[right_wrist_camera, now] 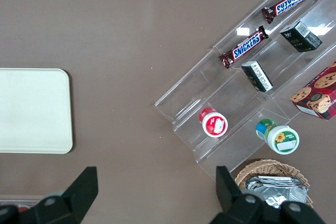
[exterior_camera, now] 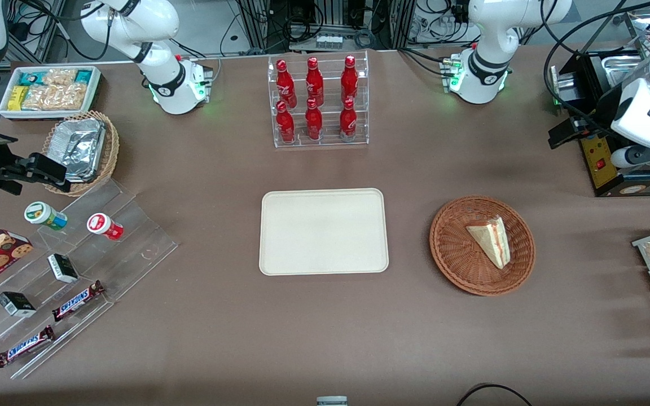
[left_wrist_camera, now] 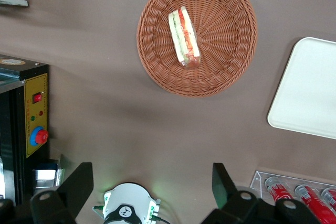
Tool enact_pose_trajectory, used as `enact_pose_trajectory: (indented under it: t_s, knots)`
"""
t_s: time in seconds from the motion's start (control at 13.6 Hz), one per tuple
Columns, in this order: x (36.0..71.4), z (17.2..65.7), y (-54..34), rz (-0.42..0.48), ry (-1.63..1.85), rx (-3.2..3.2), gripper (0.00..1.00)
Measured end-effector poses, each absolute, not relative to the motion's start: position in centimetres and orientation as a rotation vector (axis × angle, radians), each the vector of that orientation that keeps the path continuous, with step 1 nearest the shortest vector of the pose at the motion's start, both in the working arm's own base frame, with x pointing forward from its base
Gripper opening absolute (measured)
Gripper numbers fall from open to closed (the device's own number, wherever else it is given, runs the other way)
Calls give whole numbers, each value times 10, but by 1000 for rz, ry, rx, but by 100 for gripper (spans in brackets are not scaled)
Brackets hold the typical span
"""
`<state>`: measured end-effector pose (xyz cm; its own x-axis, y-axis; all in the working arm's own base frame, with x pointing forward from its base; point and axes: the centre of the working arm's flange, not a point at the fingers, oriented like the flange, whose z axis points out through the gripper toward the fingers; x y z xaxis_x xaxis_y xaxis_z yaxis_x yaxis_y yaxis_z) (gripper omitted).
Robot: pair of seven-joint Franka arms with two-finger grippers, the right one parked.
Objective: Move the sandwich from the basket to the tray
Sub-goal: 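Move the open left gripper over the sandwich in the wicker basket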
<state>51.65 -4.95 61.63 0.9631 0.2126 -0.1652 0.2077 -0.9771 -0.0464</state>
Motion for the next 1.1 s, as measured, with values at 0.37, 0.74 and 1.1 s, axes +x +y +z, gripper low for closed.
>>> enact_pose_trajectory:
  t_s: [0.37, 0.74, 1.1]
  knots:
    - [518, 614, -50, 259, -330, -3085, 100]
    - [529, 560, -53, 206, -325, -3096, 100]
    - [532, 475, -53, 128, -260, -3119, 100]
